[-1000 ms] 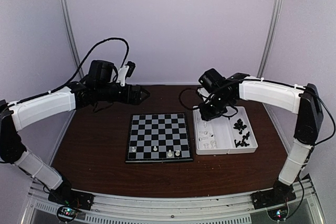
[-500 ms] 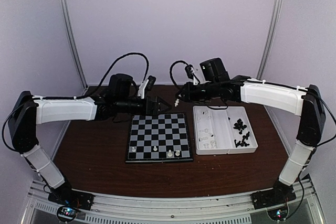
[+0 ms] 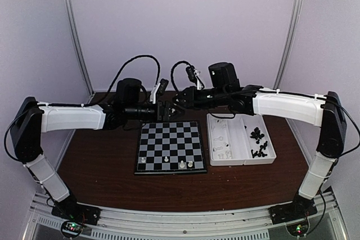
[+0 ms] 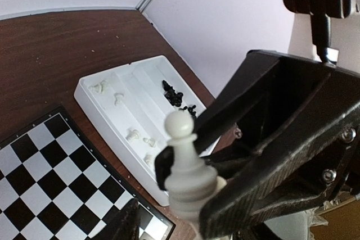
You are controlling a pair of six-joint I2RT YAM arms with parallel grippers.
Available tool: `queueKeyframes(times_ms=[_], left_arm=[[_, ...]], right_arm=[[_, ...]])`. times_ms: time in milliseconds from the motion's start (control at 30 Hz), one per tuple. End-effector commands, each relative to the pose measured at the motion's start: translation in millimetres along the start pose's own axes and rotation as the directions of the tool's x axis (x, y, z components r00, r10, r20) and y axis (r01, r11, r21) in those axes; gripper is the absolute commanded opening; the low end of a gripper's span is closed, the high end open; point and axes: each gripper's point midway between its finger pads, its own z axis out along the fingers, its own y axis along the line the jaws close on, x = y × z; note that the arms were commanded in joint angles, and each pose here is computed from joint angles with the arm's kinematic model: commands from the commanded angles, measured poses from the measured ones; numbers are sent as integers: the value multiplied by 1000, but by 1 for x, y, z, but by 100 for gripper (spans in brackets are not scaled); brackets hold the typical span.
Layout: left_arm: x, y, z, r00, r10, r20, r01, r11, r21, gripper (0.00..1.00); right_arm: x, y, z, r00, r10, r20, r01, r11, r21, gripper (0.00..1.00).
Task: Set up the chess pieces on the board
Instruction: Place the chess piece on the chessboard.
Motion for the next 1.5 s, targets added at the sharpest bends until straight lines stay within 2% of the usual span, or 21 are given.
queueKeyframes(times_ms=[0, 167, 333, 567, 600, 667, 700, 800, 933, 1100, 1233, 1333, 1467], left_arm=[[-8, -11, -1, 999, 32, 34, -33, 998, 47, 49], [-6, -11, -3, 999, 36, 39, -38, 998, 48, 21], [-4, -11, -7, 998, 41, 51, -44, 998, 48, 20], [-4, -10, -6, 998, 37, 48, -40, 998, 45, 14], [-4, -10, -6, 998, 38, 50, -40, 998, 44, 17], [-4, -12, -7, 998, 41, 47, -43, 998, 54, 37], [-4, -12, -7, 998, 39, 47, -42, 998, 54, 41], [-5, -10, -9, 998, 30, 57, -32, 999, 41, 42], [-6, -8, -13, 997, 23, 70, -26, 999, 36, 34], [-6, -7, -13, 997, 21, 70, -24, 999, 40, 19], [-7, -8, -12, 997, 24, 73, -27, 999, 46, 13], [-7, -8, -12, 997, 27, 68, -30, 998, 48, 0], [-5, -8, -11, 998, 30, 59, -33, 998, 51, 0]], right_arm=[[6, 5, 1, 1000, -19, 0, 19, 999, -32, 22], [8, 1, -2, 1000, -20, 7, 21, 1000, -10, 22], [8, 1, -5, 1000, -27, 8, 27, 1000, -3, 23], [9, 1, -9, 999, -32, 14, 32, 999, 1, 23], [9, 0, -9, 999, -33, 12, 33, 999, 7, 23], [10, -2, -10, 999, -35, 14, 35, 999, 16, 23], [9, -3, -11, 999, -35, 17, 35, 999, 22, 23], [8, -4, -13, 999, -41, 23, 40, 999, 33, 23], [8, -4, -15, 999, -45, 23, 44, 998, 41, 23], [9, -4, -14, 999, -44, 17, 44, 998, 37, 23], [11, -5, -13, 999, -45, 9, 45, 998, 35, 23], [11, -5, -13, 999, -44, 9, 44, 998, 36, 24], [10, -3, -15, 999, -42, 15, 42, 999, 32, 31]])
